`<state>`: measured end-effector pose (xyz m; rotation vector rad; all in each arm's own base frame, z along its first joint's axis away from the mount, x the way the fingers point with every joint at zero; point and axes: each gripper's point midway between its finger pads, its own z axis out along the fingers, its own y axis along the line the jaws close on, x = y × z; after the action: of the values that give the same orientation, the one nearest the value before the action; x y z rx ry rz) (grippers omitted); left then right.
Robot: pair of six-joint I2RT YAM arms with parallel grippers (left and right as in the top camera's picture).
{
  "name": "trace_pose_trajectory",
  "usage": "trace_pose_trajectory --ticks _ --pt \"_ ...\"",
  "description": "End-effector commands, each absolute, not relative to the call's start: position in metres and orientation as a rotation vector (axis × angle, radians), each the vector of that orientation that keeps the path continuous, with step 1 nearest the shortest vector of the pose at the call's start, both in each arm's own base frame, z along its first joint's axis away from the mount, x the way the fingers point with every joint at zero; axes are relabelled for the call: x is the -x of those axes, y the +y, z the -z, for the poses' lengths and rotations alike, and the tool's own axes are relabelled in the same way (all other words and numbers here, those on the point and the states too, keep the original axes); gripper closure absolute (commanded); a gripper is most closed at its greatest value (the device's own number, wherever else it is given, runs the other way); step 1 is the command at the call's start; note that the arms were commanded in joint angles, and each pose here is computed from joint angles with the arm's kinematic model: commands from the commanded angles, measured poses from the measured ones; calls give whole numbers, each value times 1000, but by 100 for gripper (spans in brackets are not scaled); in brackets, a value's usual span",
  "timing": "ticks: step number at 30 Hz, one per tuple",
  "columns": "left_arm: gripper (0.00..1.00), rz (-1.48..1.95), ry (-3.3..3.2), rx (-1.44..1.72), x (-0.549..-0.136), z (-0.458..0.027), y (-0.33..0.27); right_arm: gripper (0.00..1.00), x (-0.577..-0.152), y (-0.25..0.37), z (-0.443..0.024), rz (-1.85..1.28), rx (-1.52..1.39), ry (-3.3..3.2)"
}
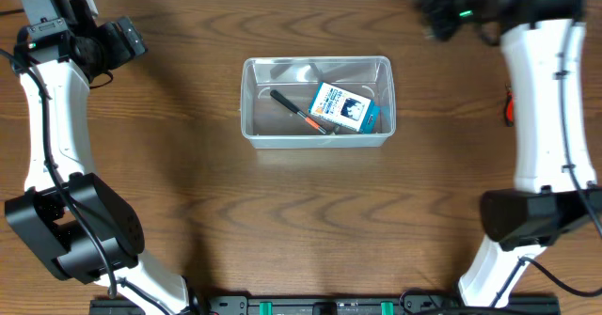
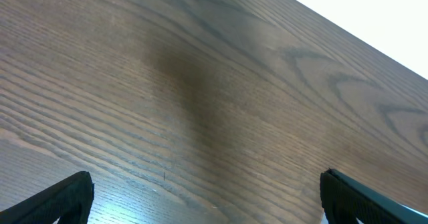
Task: Pack container
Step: 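Carry the wrench into the container and lower it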
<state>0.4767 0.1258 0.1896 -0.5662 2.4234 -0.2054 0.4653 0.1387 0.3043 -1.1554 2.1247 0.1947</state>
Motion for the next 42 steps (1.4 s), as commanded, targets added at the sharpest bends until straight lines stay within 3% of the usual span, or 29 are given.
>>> trace_pose_trajectory --ticks 1,8,16,25,33,34,35,37,39,42 --pt "2 213 2395 557 -478 -203 125 99 -444 184 -307 -145 1459 1925" --pt "2 213 2395 557 -478 -203 125 99 -411 239 -265 -161 1700 1904" --pt "2 213 2395 557 -478 -203 125 99 -384 256 -180 -253 1936 1963" --pt "2 213 2395 557 -478 -203 125 99 -383 248 -107 -294 1911 2144" --pt "2 213 2395 558 -478 -203 125 99 -387 250 -93 -298 1895 2161" --pt "2 213 2395 558 -478 -203 125 96 -387 250 -93 -297 1894 2159" --pt "2 213 2395 557 -478 -203 125 75 -388 250 -93 -296 1892 2157" --pt "2 213 2395 557 -478 -203 125 13 -389 251 -93 -295 1875 2163" --pt "2 213 2395 557 -478 -203 125 5 -391 252 -94 -295 1849 2176" --pt "2 213 2395 557 -478 -203 125 1 -394 254 -95 -301 1794 2212"
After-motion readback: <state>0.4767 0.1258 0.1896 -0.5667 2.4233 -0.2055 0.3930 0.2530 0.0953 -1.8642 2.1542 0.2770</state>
